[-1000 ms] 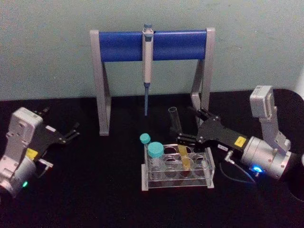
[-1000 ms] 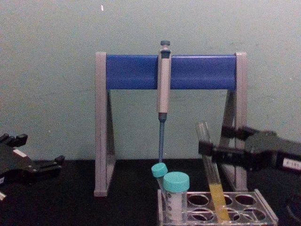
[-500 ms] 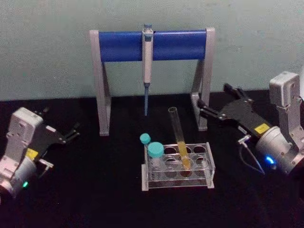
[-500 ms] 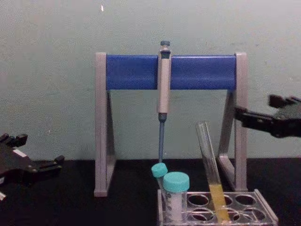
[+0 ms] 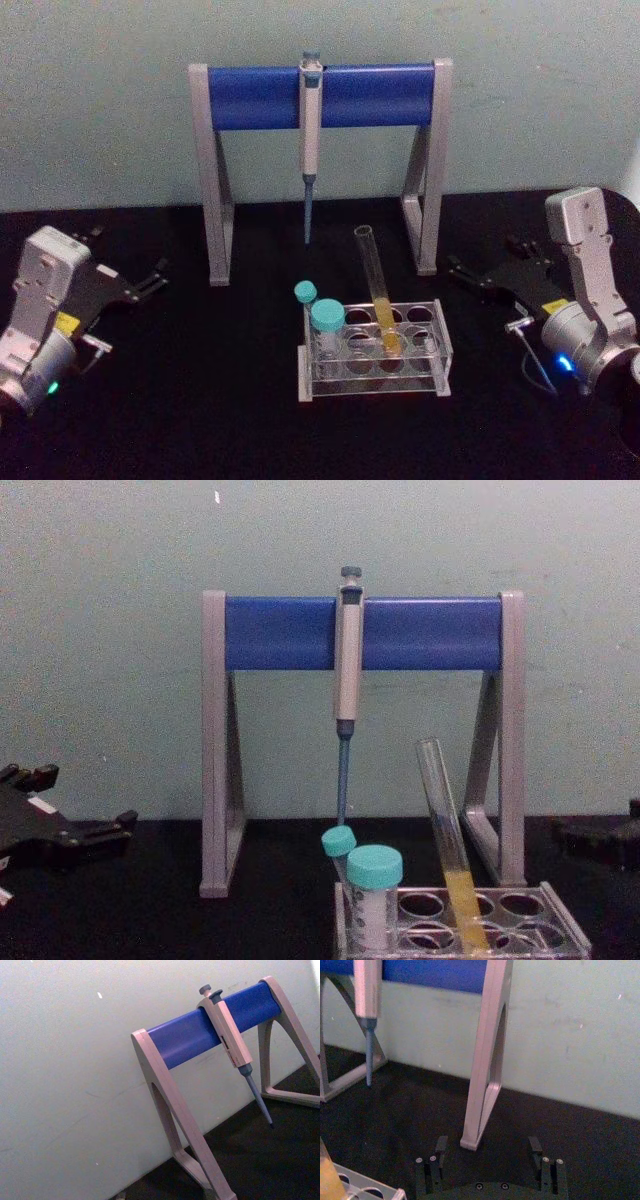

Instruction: Pick up the test tube from the test tube rack, shake it, then place it back into the test tube rack.

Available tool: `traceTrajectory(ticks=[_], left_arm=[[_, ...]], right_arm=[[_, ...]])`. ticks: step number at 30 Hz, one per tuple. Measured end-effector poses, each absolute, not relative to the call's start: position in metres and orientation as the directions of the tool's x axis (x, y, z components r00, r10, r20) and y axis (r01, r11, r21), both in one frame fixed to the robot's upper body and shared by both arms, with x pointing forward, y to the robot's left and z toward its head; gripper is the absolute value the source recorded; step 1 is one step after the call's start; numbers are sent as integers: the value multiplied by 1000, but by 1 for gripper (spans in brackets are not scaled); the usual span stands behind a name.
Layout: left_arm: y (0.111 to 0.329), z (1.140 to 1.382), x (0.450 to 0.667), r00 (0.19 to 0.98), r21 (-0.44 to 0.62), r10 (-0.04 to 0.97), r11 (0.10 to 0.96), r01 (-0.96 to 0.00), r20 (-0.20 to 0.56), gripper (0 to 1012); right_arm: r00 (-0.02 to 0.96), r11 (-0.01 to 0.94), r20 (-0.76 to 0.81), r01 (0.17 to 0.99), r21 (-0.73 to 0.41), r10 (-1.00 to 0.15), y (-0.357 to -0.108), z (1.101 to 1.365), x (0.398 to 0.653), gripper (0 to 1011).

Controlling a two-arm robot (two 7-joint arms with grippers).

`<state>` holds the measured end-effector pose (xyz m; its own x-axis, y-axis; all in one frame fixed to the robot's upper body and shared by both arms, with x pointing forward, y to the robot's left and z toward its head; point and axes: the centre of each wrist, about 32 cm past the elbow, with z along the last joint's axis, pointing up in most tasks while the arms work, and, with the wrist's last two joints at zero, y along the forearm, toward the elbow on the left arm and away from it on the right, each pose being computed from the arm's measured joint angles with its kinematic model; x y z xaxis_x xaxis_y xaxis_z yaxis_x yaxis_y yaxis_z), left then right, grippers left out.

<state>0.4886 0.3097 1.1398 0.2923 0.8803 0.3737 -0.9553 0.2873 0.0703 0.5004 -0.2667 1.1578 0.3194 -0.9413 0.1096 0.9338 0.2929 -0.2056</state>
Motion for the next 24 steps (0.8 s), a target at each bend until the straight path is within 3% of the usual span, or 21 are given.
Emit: traceTrajectory(ticks=[24], left_arm=[[310,1140,489,292,70,880,287,-955,374,1001]], right_arm=[[323,295,94,927,-232,-942,-267,1153,503,1000]])
